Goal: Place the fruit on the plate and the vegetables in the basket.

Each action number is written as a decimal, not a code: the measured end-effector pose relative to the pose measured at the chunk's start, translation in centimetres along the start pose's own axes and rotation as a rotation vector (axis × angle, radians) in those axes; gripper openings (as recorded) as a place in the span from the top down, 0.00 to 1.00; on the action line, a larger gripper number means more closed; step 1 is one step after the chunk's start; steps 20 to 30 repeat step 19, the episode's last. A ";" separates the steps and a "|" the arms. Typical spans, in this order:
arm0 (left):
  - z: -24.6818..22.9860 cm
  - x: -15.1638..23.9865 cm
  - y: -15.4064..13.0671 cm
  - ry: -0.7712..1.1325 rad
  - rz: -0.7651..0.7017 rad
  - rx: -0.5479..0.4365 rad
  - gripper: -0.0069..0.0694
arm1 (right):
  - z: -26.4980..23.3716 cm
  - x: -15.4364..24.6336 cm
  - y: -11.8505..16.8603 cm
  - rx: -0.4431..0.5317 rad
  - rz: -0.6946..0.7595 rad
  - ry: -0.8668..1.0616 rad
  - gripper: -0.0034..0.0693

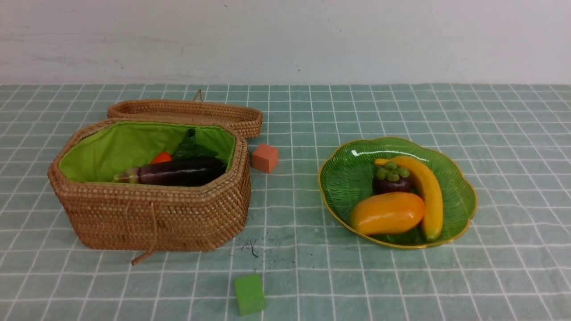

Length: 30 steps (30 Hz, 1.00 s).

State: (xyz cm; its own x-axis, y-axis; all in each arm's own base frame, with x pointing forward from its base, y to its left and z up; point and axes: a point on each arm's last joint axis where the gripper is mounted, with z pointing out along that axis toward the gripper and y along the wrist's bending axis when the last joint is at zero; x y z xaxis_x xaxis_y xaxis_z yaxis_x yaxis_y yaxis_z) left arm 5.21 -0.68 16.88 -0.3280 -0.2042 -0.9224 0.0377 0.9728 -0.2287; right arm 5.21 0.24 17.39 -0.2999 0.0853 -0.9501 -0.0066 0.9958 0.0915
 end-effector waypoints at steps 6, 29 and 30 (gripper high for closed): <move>0.0 0.0 0.0 -0.001 0.000 0.000 0.93 | 0.0 0.0 0.0 0.000 0.000 0.000 0.93; 0.0 0.0 0.0 -0.001 0.000 0.000 0.93 | 0.0 0.0 0.0 0.000 0.000 0.000 0.90; 0.0 0.0 0.0 -0.001 0.000 0.000 0.93 | 0.0 0.0 0.0 0.000 0.000 0.000 0.90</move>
